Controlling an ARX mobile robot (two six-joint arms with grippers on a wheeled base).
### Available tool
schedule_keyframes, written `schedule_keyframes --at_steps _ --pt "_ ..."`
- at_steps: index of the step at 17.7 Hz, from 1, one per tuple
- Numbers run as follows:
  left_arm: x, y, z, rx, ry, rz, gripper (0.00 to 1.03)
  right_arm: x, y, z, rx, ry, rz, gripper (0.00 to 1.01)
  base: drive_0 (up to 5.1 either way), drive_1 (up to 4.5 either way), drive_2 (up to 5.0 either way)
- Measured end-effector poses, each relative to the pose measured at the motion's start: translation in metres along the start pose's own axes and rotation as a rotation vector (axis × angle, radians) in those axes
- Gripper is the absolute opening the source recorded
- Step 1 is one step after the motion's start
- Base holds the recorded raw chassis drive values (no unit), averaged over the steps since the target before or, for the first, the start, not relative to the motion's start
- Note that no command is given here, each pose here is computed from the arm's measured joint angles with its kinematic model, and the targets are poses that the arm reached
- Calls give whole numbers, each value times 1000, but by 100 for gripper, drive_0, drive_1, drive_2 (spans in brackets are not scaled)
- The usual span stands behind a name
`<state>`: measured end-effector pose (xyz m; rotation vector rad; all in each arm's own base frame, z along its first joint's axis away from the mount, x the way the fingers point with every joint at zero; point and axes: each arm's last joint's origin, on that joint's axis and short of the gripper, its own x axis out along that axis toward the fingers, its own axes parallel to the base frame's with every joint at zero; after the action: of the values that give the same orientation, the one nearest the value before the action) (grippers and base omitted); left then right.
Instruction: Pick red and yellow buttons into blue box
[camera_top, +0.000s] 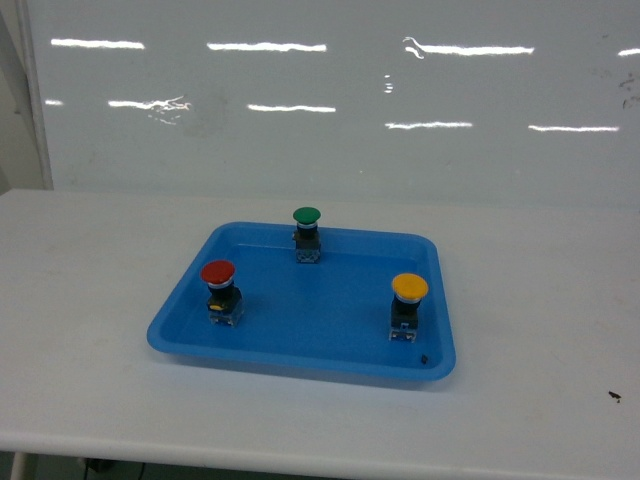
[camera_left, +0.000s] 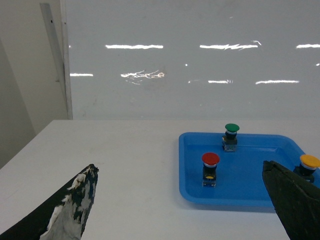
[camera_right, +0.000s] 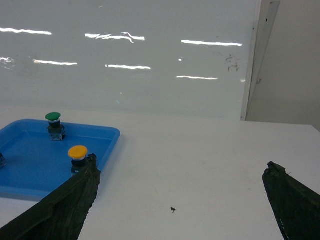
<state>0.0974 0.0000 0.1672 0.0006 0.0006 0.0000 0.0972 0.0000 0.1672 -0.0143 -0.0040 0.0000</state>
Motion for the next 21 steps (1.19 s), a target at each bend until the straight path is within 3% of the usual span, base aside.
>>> schedule_keyframes --at_steps 21 --pt "0 0 0 0 0 0 98 0 0 0 0 0 0 98 0 0 0"
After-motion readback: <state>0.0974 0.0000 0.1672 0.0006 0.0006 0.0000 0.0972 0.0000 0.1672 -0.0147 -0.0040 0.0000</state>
